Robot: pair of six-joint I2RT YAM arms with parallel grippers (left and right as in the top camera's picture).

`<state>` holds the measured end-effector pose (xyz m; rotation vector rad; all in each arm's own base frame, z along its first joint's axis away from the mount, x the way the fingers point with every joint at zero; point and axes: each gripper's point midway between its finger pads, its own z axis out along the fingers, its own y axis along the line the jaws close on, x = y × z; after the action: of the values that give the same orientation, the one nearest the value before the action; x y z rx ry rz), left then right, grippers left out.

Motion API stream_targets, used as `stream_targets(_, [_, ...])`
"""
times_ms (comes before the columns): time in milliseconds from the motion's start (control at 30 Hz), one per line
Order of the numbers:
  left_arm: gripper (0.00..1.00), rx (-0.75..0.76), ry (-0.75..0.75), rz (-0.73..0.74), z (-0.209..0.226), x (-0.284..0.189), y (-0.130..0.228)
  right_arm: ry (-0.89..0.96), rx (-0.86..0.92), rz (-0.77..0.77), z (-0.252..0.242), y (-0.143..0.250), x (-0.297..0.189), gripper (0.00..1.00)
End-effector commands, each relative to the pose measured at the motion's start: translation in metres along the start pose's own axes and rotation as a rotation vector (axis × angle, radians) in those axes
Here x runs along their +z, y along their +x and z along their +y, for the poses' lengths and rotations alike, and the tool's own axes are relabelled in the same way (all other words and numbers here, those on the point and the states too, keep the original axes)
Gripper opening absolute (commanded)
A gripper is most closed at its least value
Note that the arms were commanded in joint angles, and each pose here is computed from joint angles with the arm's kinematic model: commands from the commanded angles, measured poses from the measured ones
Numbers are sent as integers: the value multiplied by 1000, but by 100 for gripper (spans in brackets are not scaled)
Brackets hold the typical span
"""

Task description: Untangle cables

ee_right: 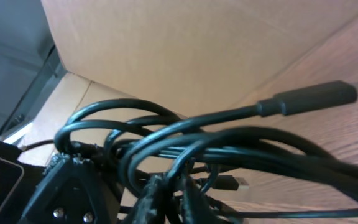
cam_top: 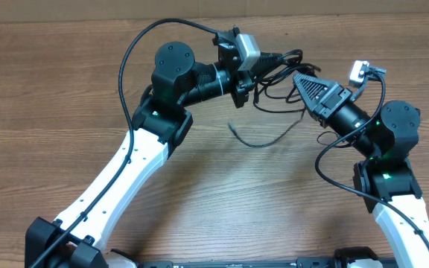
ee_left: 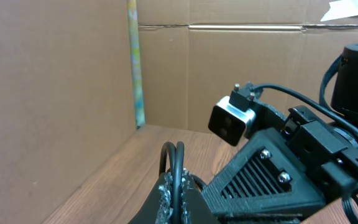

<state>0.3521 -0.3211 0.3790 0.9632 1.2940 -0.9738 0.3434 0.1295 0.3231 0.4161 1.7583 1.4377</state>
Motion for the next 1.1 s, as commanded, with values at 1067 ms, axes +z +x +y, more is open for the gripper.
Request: stream_targets(1067, [4, -148, -610, 282, 95, -55, 65, -472, -546, 48, 116, 19, -28, 4])
